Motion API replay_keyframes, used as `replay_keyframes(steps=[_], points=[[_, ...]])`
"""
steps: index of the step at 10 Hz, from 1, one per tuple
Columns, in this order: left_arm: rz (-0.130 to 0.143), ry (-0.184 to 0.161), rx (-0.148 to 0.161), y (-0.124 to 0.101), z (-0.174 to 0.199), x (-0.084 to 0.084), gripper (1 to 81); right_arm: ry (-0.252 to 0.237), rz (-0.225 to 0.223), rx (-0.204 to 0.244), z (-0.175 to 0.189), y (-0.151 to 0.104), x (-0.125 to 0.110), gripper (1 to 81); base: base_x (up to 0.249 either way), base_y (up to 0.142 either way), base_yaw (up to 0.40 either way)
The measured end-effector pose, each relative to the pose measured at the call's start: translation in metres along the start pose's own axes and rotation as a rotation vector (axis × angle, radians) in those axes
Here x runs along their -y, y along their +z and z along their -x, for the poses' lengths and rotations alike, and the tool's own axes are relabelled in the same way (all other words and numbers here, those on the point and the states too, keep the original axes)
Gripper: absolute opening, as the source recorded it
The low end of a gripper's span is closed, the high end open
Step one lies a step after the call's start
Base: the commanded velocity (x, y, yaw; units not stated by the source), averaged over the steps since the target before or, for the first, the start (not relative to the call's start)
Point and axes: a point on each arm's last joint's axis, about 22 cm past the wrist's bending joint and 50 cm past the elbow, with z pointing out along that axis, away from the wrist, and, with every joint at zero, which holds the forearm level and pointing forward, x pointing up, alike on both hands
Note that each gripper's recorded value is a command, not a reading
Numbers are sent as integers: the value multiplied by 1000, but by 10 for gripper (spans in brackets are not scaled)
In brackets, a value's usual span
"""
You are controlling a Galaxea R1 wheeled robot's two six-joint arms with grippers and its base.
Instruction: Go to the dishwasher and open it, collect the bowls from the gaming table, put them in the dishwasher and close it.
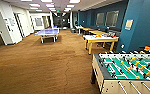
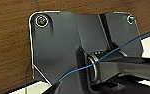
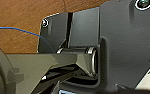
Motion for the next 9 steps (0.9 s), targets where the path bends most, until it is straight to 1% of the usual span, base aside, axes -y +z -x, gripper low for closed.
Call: replay_keyframes(steps=[1,4,7,9], points=[[-3,0,1,-1,0,3,811,0,-4,-2,-1,1,3,811,127,70,0],[-6,-4,0,-1,0,4,811,0,-4,-1,-1,1,3,811,129,0,0],[6,-7,4,1,4,-5,811,0,-3,-3,-1,1,2,811,136,0,0],[7,-8,4,2,4,-6,811,0,-3,-3,-1,1,2,811,138,0,0]])
